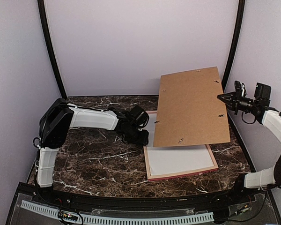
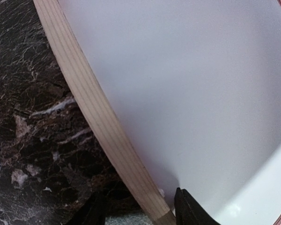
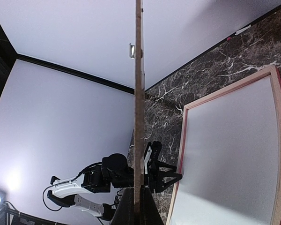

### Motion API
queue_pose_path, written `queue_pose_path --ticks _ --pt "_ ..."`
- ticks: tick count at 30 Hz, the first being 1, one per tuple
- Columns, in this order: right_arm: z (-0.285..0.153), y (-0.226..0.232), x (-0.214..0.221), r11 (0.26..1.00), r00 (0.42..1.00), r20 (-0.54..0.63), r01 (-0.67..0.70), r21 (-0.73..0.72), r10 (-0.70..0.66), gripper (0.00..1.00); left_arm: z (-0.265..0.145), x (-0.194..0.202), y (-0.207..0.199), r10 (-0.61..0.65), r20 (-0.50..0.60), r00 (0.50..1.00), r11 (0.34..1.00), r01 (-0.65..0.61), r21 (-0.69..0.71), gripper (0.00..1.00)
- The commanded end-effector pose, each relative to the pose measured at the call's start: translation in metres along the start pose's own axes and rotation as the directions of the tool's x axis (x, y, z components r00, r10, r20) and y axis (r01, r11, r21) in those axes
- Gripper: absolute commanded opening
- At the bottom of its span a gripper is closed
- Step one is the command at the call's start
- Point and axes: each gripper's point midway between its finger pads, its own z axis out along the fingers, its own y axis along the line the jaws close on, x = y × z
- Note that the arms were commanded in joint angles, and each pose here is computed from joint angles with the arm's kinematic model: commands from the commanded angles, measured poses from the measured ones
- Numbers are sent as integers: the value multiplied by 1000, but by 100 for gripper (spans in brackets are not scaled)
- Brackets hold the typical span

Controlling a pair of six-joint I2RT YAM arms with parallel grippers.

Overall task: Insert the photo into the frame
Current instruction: Move the frame body to the center of the board.

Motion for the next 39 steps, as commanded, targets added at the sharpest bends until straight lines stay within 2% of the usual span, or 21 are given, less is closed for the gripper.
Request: queue_pose_path --ticks 1,7,15,27,31,34,39 --pt "-3 12 -1 997 997 -4 74 -39 -74 0 6 20 18 17 -69 997 996 -24 -90 50" --pt "-3 4 5 998 998 -15 60 -13 -60 0 -7 27 32 11 -54 999 991 -18 -134 44" --pt "-3 -12 23 999 999 -33 40 31 -39 0 -23 44 61 -16 -42 999 983 8 -182 42" --pt "27 -21 79 999 993 -115 0 41 4 0 -50 82 111 -50 -68 996 977 35 -208 42" --pt "39 -21 97 999 989 -148 -14 37 20 0 -58 82 115 -43 -53 998 983 33 -179 43" --pt "48 -20 104 1000 988 -152 -15 14 17 0 -66 73 108 -35 -23 999 993 33 -114 46" --pt "66 -21 116 999 984 -175 -33 -4 31 0 -88 50 96 -25 45 999 999 27 -45 64"
